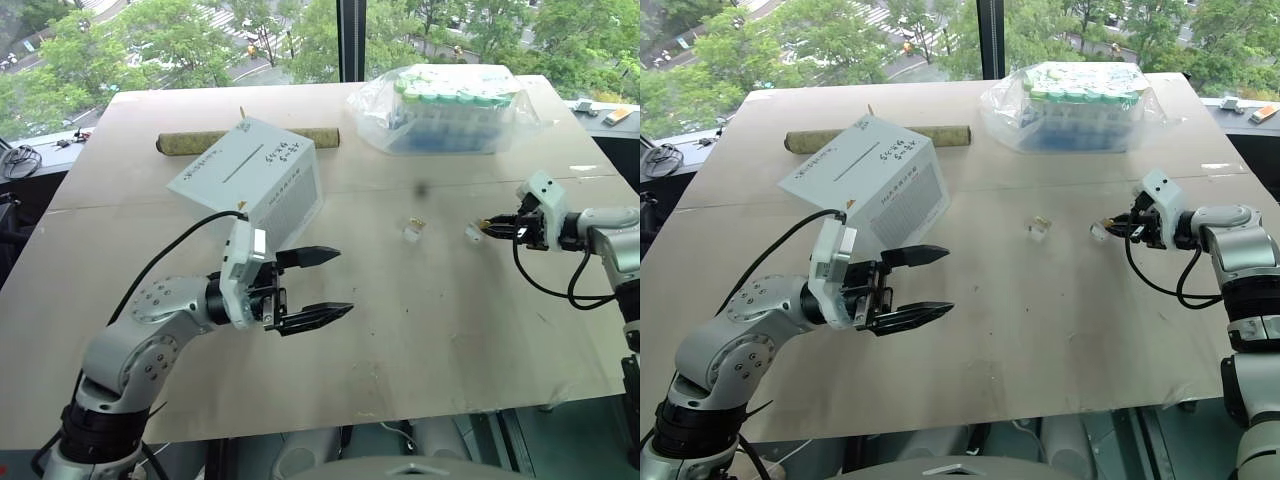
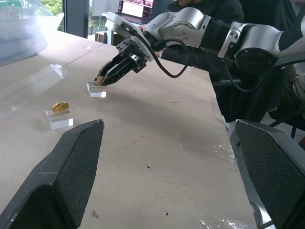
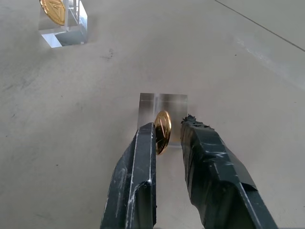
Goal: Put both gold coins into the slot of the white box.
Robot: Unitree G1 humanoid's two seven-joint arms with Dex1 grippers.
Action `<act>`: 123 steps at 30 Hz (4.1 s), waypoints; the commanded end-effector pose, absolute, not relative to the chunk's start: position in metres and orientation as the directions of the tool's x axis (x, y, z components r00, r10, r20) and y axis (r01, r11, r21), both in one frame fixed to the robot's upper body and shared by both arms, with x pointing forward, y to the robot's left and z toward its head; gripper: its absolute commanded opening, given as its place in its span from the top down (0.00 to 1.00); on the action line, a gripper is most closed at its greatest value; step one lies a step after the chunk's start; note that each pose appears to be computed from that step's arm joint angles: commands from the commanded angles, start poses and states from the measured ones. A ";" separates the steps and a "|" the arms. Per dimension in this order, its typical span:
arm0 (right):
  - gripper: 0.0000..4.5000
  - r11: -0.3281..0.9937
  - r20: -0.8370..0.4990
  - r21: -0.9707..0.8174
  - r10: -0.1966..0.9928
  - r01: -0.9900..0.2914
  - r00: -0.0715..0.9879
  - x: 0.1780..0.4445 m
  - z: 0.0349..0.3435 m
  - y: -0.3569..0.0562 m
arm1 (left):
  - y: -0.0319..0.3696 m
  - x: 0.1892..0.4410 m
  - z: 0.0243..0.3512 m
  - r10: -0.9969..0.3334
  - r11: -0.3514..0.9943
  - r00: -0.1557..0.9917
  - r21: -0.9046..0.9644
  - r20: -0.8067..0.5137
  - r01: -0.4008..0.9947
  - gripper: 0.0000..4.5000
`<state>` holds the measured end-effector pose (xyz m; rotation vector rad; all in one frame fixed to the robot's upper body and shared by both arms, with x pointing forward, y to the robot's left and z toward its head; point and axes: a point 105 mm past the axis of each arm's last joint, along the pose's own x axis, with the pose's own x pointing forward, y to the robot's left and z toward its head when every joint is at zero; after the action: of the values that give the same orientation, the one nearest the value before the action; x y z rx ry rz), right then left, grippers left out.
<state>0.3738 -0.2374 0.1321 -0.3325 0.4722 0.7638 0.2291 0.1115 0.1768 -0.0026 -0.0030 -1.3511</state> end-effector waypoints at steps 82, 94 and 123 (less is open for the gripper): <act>0.99 0.651 -0.480 -0.180 0.596 -0.737 0.644 0.374 0.146 -0.230 | 0.103 0.226 0.183 -0.978 0.209 0.209 0.054 0.019 0.976 0.00; 0.47 0.627 -0.477 -0.194 0.612 -0.755 0.631 0.378 0.145 -0.224 | 0.104 0.225 0.181 -0.976 0.216 0.216 0.055 0.018 0.975 0.00; 0.53 0.659 -0.446 -0.203 0.596 -0.724 0.668 0.379 0.156 -0.231 | 0.103 0.227 0.180 -0.976 0.217 0.216 0.052 0.018 0.975 0.00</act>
<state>0.3759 -0.2277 0.1327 -0.3570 0.4333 0.7822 0.2315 0.1065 0.1714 0.0025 -0.0046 -1.3293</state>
